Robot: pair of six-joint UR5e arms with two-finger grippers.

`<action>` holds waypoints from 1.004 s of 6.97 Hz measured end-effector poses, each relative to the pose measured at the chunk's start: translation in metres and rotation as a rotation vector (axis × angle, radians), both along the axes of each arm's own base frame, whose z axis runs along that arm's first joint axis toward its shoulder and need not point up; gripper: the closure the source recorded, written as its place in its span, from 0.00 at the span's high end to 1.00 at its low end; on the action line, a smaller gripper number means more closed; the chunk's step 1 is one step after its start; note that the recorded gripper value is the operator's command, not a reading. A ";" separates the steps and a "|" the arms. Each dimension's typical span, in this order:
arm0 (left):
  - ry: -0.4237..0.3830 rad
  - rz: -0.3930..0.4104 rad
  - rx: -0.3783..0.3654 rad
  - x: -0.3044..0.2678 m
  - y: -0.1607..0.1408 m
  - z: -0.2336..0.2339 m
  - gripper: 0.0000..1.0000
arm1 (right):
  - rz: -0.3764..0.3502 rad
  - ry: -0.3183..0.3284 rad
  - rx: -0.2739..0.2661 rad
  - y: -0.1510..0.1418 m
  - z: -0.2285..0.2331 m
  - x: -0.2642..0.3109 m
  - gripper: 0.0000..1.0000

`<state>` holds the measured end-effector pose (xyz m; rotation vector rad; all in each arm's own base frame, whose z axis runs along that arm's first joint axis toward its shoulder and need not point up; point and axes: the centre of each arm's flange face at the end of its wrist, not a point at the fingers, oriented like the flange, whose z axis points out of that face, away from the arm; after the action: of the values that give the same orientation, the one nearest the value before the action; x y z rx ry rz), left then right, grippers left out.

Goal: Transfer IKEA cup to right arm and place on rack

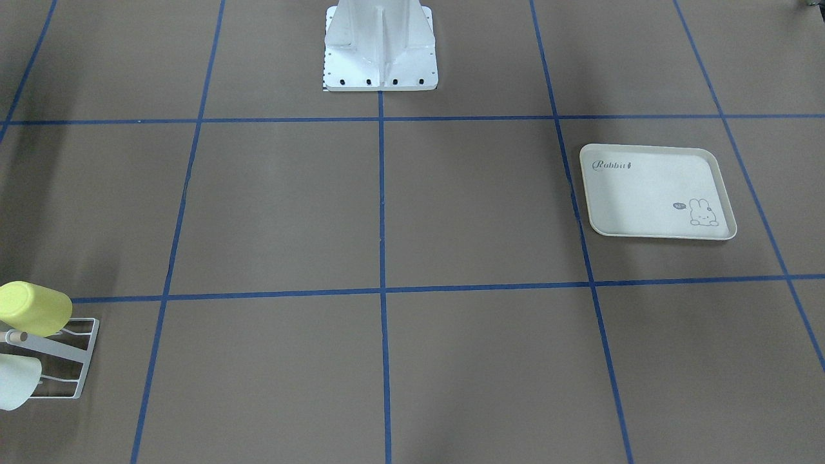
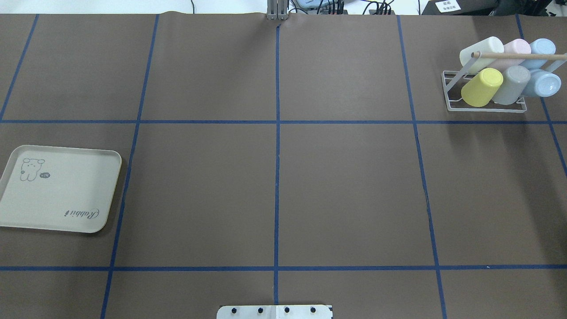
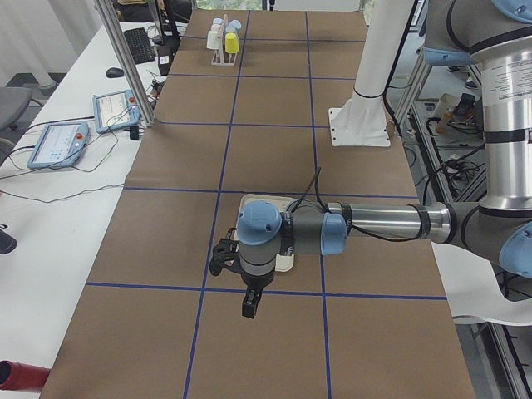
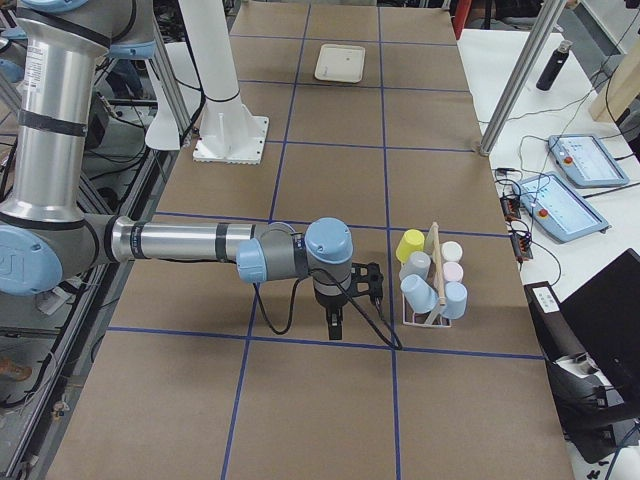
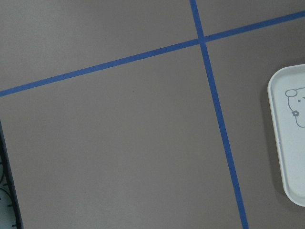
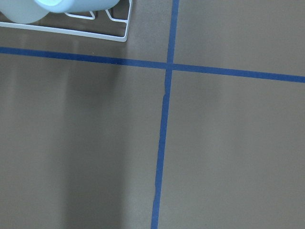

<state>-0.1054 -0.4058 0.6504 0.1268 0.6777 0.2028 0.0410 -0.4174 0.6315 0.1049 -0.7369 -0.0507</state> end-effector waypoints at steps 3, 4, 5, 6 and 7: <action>0.002 0.000 -0.002 0.000 0.002 0.001 1.00 | 0.003 0.001 0.006 -0.002 -0.002 0.001 1.00; 0.003 0.000 -0.004 0.000 0.002 0.002 1.00 | 0.003 0.000 0.008 -0.002 -0.002 0.001 1.00; 0.003 0.000 -0.010 0.000 0.004 0.004 1.00 | 0.003 0.000 0.012 -0.003 -0.004 0.001 1.00; 0.005 0.000 -0.020 0.001 0.009 0.008 1.00 | 0.004 -0.001 0.014 -0.002 -0.005 0.001 1.00; 0.007 0.001 -0.031 0.002 0.014 0.013 1.00 | 0.004 -0.001 0.014 -0.002 -0.005 0.002 1.00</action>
<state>-0.1038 -0.3915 0.6630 0.0979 0.6874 0.1924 0.0426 -0.4194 0.6263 0.1203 -0.7375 -0.0521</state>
